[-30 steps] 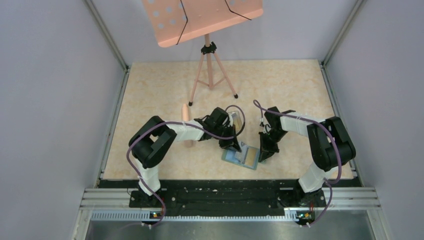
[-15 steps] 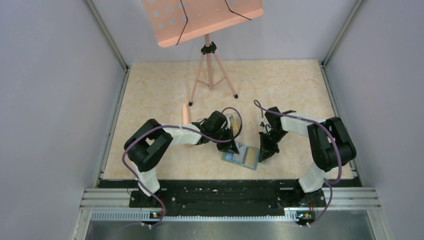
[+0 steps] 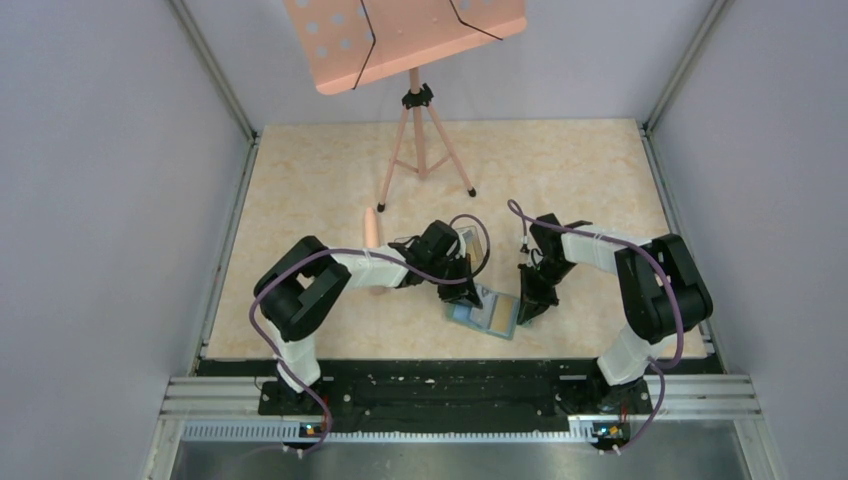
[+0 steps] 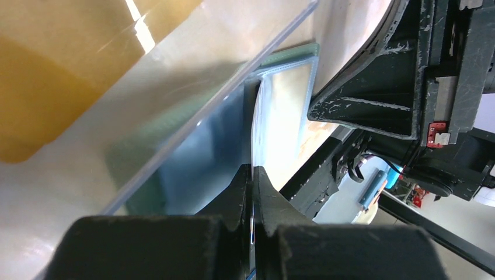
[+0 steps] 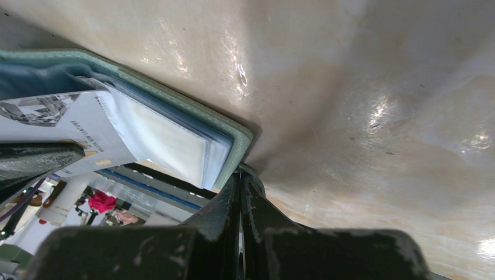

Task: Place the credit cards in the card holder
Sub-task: Insert the credit card into the card holder.

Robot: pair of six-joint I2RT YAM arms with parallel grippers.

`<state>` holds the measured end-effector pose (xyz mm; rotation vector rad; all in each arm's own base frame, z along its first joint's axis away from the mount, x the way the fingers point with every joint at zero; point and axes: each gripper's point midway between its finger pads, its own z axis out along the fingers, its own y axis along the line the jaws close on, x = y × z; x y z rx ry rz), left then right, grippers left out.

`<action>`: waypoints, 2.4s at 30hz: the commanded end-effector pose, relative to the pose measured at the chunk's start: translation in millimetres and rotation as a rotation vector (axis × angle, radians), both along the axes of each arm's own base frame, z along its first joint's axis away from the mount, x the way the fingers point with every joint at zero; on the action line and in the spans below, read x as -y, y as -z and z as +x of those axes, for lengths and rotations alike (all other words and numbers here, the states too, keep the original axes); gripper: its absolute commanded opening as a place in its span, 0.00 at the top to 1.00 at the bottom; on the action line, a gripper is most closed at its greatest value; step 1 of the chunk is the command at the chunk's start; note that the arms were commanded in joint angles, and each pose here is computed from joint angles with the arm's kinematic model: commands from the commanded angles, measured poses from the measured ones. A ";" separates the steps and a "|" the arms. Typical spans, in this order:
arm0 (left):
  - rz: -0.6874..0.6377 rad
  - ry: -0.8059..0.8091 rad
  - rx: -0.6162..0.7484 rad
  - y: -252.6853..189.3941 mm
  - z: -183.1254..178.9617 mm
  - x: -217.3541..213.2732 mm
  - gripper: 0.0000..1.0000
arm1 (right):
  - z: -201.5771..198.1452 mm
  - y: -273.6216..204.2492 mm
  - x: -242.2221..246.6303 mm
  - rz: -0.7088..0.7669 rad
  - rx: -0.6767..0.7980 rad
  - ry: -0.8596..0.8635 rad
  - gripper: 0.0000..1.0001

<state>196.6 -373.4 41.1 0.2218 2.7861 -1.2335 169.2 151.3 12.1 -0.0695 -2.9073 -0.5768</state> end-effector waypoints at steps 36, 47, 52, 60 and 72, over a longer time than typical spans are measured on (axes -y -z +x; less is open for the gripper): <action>0.322 0.142 0.028 2.7 -10.7 -18.0 0.40 | 43.6 10.2 -12.7 0.042 0.191 0.010 1.00; 0.414 0.157 0.077 -2.9 -1.5 -30.5 0.40 | 46.5 10.1 -14.2 0.047 0.190 0.007 1.00; 0.426 0.166 0.089 -2.9 2.6 -28.9 0.40 | 46.7 10.2 -14.7 0.048 0.189 0.005 1.00; 0.408 0.175 0.056 9.5 3.4 -18.0 0.43 | 45.3 11.9 -14.3 0.047 0.183 0.001 1.00; 0.293 0.205 0.064 -3.6 1.7 7.4 0.54 | 45.9 10.1 -15.9 0.057 0.185 0.001 1.00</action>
